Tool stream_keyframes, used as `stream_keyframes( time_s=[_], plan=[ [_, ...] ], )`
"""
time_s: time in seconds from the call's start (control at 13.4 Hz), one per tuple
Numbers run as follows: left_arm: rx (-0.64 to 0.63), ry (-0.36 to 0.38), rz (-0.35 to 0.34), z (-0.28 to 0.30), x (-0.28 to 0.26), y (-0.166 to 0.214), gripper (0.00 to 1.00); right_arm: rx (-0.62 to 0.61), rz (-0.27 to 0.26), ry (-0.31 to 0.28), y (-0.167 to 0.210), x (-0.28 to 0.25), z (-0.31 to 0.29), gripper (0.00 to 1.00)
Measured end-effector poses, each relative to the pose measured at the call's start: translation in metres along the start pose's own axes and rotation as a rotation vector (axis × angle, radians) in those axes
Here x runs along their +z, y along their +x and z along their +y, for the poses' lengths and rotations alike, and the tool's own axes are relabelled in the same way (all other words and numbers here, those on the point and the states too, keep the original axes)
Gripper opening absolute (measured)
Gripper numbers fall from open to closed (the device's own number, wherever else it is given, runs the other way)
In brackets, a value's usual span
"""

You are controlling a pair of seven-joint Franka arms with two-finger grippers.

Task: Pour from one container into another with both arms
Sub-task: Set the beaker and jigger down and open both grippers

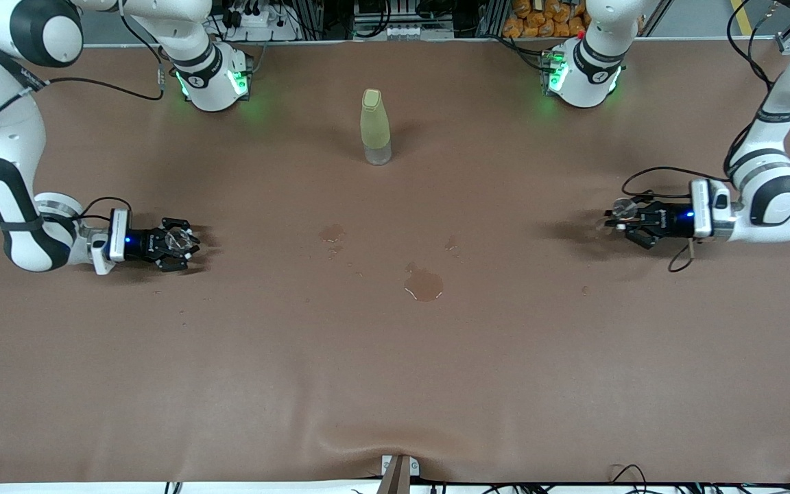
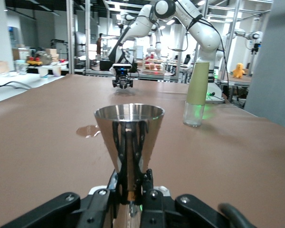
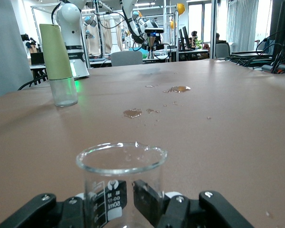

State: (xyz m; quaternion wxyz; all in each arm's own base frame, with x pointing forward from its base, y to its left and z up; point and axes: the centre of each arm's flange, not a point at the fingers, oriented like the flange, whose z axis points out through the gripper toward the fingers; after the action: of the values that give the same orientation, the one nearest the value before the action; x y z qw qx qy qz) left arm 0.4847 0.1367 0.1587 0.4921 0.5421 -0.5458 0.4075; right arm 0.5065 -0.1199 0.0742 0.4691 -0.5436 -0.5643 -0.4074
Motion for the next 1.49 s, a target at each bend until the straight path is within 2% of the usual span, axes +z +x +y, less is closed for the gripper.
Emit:
stream_keyframes(
  time_s=[0.22,0.75,0.89,1.27,1.34,1.49],
  plan=[
    [-0.028,0.048,0.022,0.009,-0.027,-0.030,0.21,0.013,0.006,0.008,-0.021,0.007,0.000,0.16],
    [-0.038,0.055,0.037,0.000,-0.039,-0.070,0.21,0.011,0.006,0.010,-0.027,0.006,0.004,0.16],
    [-0.039,0.057,0.040,-0.002,-0.040,-0.074,0.21,0.008,0.003,0.009,-0.026,0.005,0.005,0.33],
    [-0.046,0.046,0.044,-0.003,-0.038,-0.088,0.21,0.001,-0.001,0.004,-0.025,0.001,0.008,0.90],
    [-0.047,0.045,0.045,-0.003,-0.038,-0.090,0.21,-0.005,-0.005,0.000,-0.024,-0.002,0.010,0.99],
    [-0.048,0.044,0.046,-0.004,-0.038,-0.092,0.22,-0.031,-0.016,-0.010,-0.018,-0.013,0.020,1.00]
  ],
)
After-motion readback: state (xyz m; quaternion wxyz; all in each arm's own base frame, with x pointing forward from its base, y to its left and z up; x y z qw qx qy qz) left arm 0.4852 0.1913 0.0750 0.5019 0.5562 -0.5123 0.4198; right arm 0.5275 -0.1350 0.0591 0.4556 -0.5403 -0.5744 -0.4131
